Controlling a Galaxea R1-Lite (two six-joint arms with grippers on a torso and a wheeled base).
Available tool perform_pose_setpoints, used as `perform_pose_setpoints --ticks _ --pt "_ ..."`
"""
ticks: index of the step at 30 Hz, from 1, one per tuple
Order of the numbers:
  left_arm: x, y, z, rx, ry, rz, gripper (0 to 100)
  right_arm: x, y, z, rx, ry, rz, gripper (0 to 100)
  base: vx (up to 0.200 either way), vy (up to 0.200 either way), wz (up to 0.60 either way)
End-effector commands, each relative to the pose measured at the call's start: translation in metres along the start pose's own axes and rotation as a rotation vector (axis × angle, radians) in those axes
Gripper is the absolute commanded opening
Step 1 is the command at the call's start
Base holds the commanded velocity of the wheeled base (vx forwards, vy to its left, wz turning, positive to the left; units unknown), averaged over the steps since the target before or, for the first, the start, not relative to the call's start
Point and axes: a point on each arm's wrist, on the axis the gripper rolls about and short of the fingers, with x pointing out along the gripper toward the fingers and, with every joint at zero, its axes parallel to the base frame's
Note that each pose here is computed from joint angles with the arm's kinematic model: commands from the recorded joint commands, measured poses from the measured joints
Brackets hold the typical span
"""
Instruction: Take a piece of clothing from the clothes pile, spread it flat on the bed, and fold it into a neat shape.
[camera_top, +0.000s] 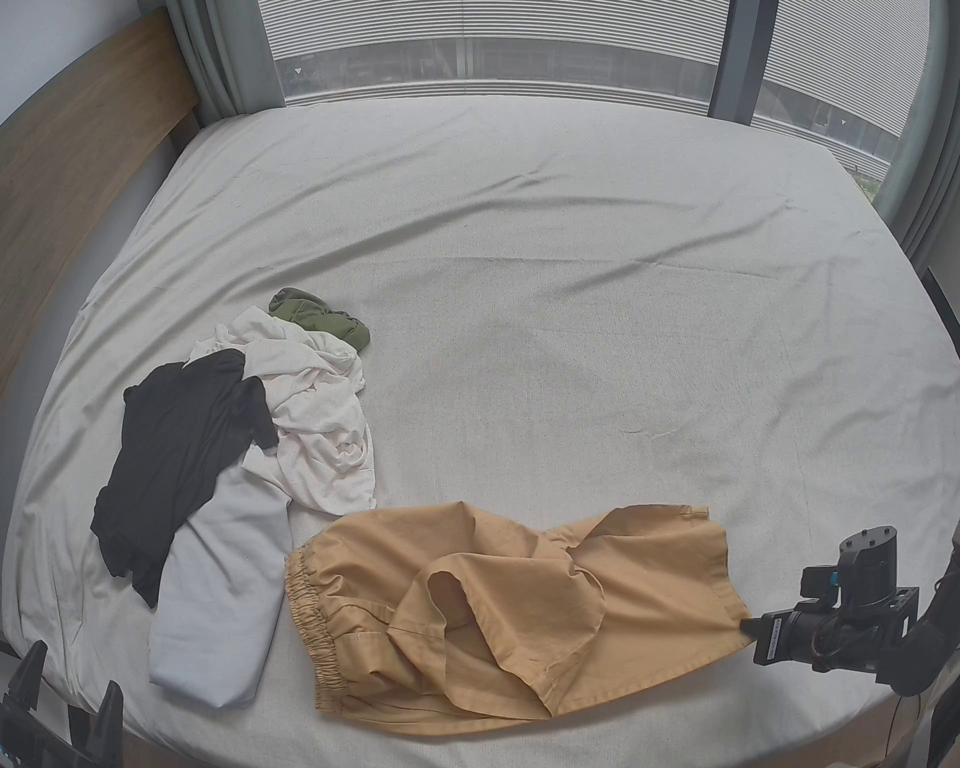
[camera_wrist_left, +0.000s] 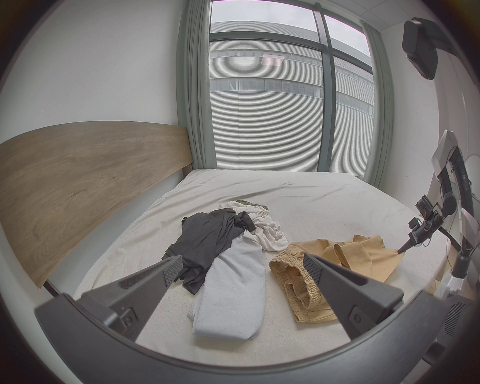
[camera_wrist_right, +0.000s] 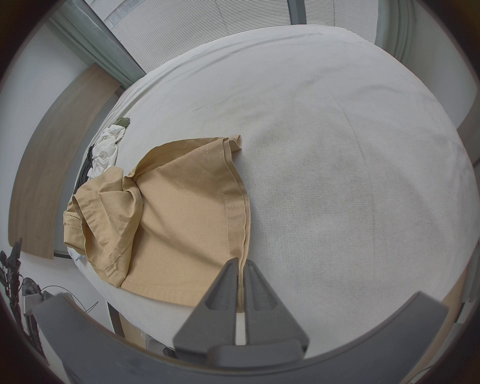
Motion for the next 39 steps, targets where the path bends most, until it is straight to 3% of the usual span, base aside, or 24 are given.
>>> perform_pose_setpoints --ticks 1,15,31,32,38,39 --pt "0.000 0.000 -0.005 0.000 0.002 0.000 100 -0.009 -0.003 0.000 0.012 -0.024 -0.006 0 0.000 0.000 0.00" --pt "0.000 0.000 -0.005 0.000 0.001 0.001 100 -0.016 -0.017 -0.003 0.050 0.020 -0.073 0 0.000 0.000 0.00" --pt "0.000 0.000 -0.005 -0.002 0.002 0.003 100 -0.018 -0.020 -0.006 0.059 0.053 -0.090 0 0.000 0.000 0.00" --pt "0.000 0.000 -0.005 -0.002 0.002 0.003 100 -0.019 -0.019 -0.006 0.060 0.051 -0.087 100 0.000 0.000 0.00" --pt "0.000 0.000 -0.005 0.000 0.002 0.003 100 -0.032 -0.015 0.002 0.058 -0.045 -0.066 100 0.000 0.000 0.00" --pt "0.000 0.000 -0.005 0.003 0.002 0.001 100 -0.043 -0.013 0.006 0.044 -0.114 -0.048 100 0.000 0.000 0.00"
